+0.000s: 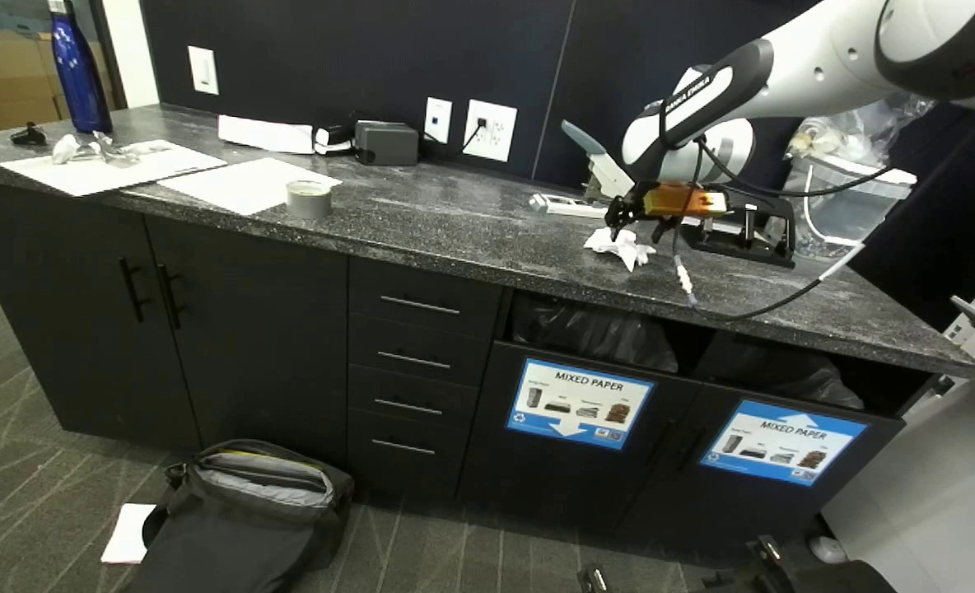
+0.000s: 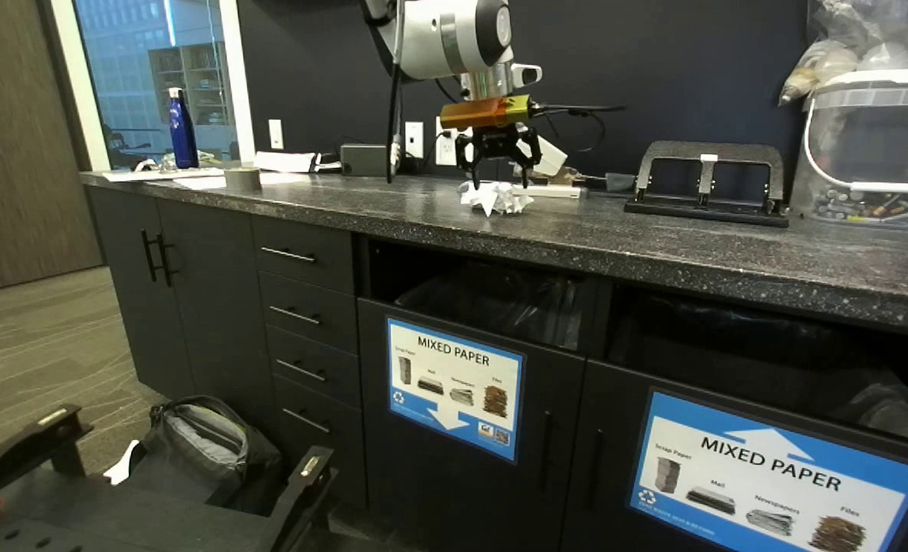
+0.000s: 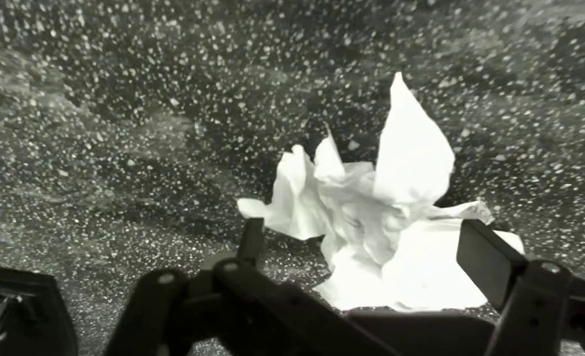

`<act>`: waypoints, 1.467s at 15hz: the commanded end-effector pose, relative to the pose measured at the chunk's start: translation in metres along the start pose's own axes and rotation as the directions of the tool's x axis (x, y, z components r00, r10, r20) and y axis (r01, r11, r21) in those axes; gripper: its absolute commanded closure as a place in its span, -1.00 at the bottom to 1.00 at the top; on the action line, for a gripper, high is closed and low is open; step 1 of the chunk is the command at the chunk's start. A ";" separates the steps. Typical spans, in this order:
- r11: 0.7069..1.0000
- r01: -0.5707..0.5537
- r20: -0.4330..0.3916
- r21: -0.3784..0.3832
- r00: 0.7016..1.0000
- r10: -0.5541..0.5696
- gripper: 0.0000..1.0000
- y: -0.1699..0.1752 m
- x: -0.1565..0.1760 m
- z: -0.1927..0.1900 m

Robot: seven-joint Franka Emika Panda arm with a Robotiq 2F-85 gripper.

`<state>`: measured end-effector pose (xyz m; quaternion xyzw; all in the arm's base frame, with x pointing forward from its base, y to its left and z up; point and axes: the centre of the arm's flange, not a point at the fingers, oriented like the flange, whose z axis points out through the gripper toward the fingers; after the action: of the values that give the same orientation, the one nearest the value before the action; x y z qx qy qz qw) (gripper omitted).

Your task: Throw the papers on the countertop in the bin on the left

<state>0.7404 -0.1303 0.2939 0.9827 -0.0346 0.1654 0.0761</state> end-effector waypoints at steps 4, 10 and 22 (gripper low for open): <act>0.998 0.063 0.042 0.006 0.997 -0.063 -0.17 0.022 0.044 0.046; 0.994 0.109 0.087 0.008 0.990 -0.109 0.72 0.013 0.042 0.048; 0.985 0.134 0.488 0.110 0.856 -0.171 0.79 -0.024 -0.095 0.012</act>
<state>0.7219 -0.1314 0.2715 0.9974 0.0195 -0.0335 0.0611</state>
